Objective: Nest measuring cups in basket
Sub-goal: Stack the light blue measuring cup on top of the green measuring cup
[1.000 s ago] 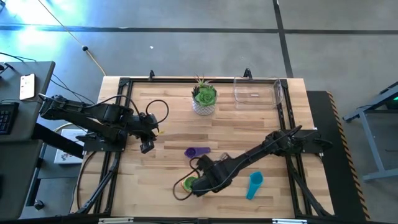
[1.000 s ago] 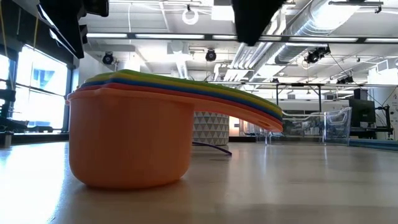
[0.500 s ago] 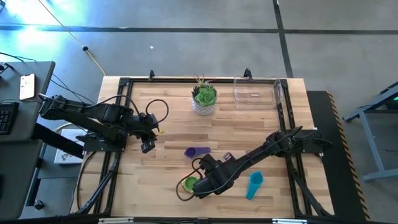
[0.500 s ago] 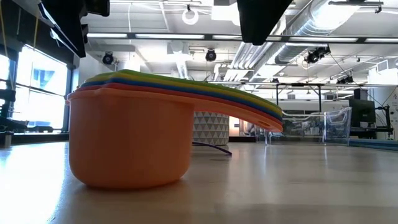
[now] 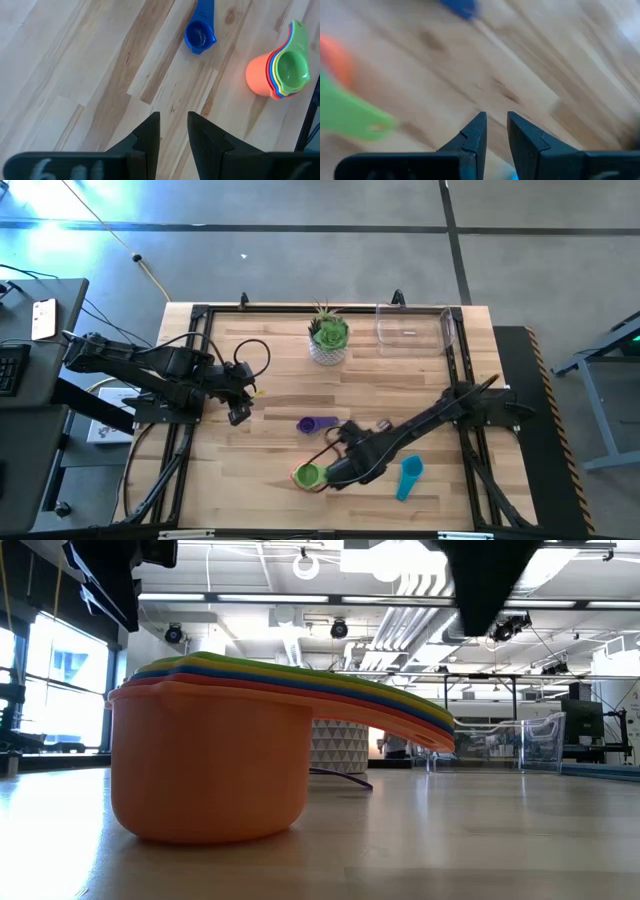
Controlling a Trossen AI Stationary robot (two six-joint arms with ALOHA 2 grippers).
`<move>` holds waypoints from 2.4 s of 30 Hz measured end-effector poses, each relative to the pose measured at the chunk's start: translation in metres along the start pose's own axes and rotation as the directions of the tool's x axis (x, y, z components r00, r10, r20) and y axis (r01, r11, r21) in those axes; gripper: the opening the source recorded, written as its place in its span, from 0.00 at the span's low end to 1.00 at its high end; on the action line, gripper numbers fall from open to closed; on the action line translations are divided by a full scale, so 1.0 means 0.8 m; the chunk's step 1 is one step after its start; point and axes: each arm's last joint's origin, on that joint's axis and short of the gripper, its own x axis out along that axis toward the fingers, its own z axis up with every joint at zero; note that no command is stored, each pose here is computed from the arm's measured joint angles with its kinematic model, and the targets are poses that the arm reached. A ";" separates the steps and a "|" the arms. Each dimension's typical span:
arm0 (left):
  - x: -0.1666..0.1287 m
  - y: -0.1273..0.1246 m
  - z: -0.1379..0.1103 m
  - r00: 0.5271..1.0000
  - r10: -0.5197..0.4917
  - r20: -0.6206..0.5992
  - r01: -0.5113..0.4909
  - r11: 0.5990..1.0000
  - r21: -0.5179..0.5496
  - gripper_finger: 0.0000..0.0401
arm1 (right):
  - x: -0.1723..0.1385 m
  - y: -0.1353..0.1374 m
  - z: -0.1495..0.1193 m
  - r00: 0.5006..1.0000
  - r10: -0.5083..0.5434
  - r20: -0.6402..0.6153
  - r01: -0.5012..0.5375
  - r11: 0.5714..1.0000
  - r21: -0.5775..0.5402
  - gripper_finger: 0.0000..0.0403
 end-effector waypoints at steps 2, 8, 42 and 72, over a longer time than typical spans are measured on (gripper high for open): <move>0.000 0.000 0.000 1.000 0.000 0.001 0.000 1.000 -0.007 0.22 | -0.003 -0.022 -0.010 1.000 -0.020 -0.016 0.020 0.998 0.053 0.17; 0.000 -0.001 0.001 1.000 -0.009 0.012 0.009 1.000 -0.009 0.22 | -0.021 -0.078 -0.042 1.000 0.017 -0.015 -0.013 0.968 0.249 0.17; 0.000 0.001 0.005 0.995 0.063 0.083 -0.047 0.981 -0.187 0.22 | 0.081 -0.096 -0.139 0.959 0.202 -0.200 -0.070 0.850 0.522 0.31; 0.000 0.002 0.005 0.993 0.077 0.093 -0.051 0.965 -0.257 0.22 | 0.087 -0.085 -0.139 0.939 0.296 -0.175 -0.236 0.926 0.296 0.01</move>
